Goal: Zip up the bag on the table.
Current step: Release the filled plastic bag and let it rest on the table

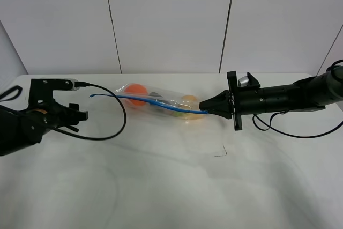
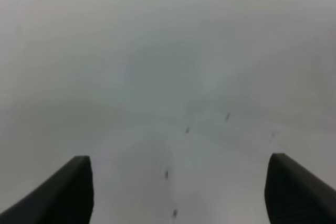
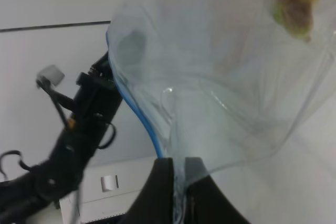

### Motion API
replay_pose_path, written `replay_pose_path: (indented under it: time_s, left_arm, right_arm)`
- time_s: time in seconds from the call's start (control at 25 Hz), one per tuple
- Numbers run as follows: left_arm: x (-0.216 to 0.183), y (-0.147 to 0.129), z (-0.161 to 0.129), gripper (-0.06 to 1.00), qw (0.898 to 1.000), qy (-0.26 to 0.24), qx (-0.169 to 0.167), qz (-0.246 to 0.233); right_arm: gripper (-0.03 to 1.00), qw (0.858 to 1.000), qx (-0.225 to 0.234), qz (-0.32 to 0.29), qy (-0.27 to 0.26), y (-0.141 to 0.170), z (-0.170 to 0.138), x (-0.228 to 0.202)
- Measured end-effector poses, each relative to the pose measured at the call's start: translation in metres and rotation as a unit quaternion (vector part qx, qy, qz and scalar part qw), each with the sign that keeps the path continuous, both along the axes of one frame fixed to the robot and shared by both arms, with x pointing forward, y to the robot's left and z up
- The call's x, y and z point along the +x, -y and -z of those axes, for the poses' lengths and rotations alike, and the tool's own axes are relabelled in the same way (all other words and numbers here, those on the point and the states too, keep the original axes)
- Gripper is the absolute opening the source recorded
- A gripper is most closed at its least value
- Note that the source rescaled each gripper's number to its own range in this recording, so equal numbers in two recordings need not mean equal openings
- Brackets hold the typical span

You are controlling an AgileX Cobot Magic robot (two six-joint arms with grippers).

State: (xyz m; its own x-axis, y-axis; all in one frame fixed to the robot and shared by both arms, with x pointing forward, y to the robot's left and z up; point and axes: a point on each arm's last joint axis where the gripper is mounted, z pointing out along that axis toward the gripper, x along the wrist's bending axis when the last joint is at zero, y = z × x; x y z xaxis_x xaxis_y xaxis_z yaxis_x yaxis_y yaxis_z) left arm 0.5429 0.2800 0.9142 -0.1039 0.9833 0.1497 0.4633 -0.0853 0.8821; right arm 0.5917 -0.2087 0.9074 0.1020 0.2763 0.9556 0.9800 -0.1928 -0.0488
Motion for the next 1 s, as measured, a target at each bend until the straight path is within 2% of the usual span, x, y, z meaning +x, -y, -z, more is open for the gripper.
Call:
replay_pose_path:
  time_s: [0.16, 0.24, 0.36, 0.44, 0.52, 0.64, 0.76, 0.84, 1.0]
  left_arm:
    - [0.010, -0.007, -0.020, 1.00, 0.994, -0.098, -0.038, 0.036]
    - [0.018, -0.005, -0.033, 1.00, 0.983, -0.156, -0.071, 0.068]
    - [0.024, 0.004, -0.052, 1.00, 0.950, -0.255, -0.125, 0.127]
    - [0.030, 0.009, -0.068, 1.00, 0.939, -0.276, -0.149, 0.141]
    - [0.038, 0.010, -0.085, 1.00, 0.937, -0.279, -0.167, 0.130]
    - [0.044, 0.006, -0.100, 1.00, 0.938, -0.292, -0.162, 0.097]
    - [0.043, -0.001, -0.107, 1.00, 0.937, -0.317, -0.129, 0.069]
    - [0.041, -0.004, -0.108, 1.00, 0.933, -0.335, -0.116, 0.054]
    - [0.033, -0.005, -0.106, 1.00, 0.918, -0.378, -0.114, 0.045]
  right_arm:
    - [0.00, 1.000, 0.000, 0.000, 0.000, 0.000, 0.000, 0.000]
    - [0.00, 1.000, 0.000, 0.000, 0.000, 0.000, 0.000, 0.000]
    - [0.00, 1.000, 0.000, 0.001, -0.001, 0.000, 0.000, 0.000]
    - [0.00, 1.000, 0.001, 0.002, -0.001, 0.000, 0.000, 0.000]
    - [0.00, 1.000, 0.001, 0.002, -0.001, 0.000, 0.000, 0.000]
    - [0.00, 1.000, 0.002, 0.003, -0.001, 0.000, 0.000, 0.000]
    - [0.00, 1.000, 0.002, 0.003, -0.001, 0.000, 0.000, 0.001]
    - [0.00, 1.000, 0.002, 0.003, -0.001, 0.000, 0.000, 0.001]
    - [0.00, 1.000, 0.002, 0.003, -0.001, 0.000, 0.000, 0.001]
